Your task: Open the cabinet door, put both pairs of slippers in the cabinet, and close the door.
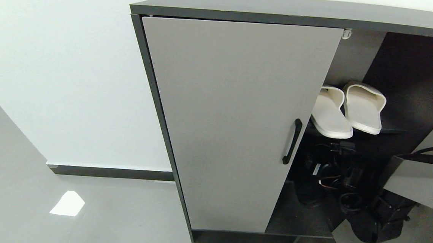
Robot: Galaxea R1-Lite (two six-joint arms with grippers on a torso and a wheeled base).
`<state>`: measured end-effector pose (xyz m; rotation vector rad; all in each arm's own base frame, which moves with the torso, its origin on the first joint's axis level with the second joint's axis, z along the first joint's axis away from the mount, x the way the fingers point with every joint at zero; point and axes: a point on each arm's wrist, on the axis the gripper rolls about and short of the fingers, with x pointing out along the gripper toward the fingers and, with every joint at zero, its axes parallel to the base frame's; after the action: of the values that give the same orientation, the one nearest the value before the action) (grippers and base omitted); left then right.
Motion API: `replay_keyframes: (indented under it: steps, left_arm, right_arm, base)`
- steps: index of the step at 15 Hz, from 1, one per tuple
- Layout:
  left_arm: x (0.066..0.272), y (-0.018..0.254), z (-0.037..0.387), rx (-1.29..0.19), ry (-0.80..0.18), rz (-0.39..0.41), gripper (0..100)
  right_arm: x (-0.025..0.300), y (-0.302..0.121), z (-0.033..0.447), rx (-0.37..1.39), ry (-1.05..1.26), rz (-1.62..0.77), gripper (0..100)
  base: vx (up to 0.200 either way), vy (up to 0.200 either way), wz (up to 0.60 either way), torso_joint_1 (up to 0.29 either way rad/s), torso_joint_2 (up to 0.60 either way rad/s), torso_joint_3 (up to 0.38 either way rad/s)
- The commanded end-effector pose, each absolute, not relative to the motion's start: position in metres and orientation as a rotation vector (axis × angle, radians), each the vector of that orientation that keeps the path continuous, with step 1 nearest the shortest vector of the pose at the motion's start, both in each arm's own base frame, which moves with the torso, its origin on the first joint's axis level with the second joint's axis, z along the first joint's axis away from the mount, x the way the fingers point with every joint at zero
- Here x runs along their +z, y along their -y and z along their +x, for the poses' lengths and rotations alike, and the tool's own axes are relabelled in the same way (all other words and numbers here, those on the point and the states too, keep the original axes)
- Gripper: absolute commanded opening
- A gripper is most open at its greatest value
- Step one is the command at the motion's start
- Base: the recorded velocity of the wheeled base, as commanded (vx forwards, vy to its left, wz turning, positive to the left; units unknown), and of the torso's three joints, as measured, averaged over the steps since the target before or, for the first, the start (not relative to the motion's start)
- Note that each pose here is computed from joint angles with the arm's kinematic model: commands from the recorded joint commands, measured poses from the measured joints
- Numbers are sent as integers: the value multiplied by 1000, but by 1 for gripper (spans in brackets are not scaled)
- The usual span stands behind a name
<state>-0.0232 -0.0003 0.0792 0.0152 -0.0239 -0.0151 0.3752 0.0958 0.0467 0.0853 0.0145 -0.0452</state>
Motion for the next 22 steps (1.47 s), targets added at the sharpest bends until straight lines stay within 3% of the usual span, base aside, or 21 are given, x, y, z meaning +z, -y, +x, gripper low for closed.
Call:
replay_keyframes:
  steps: [1,6,9,22]
  left_arm:
    - [79,0,-23,-15,25,15,0]
    - [79,0,-23,-15,25,15,0]
    - [79,0,-23,-15,25,15,0]
    - [79,0,-23,-15,25,17,0]
  right_arm:
    - [47,-100,388,-43,6,92,100]
    - [60,-108,414,-40,3,92,100]
    - [50,-111,422,-39,-9,89,100]
    - [31,-107,408,-44,-49,75,100]
  base:
    - [0,0,0,0,0,0]
    - [0,0,0,0,0,0]
    - [0,0,0,0,0,0]
    - [0,0,0,0,0,0]
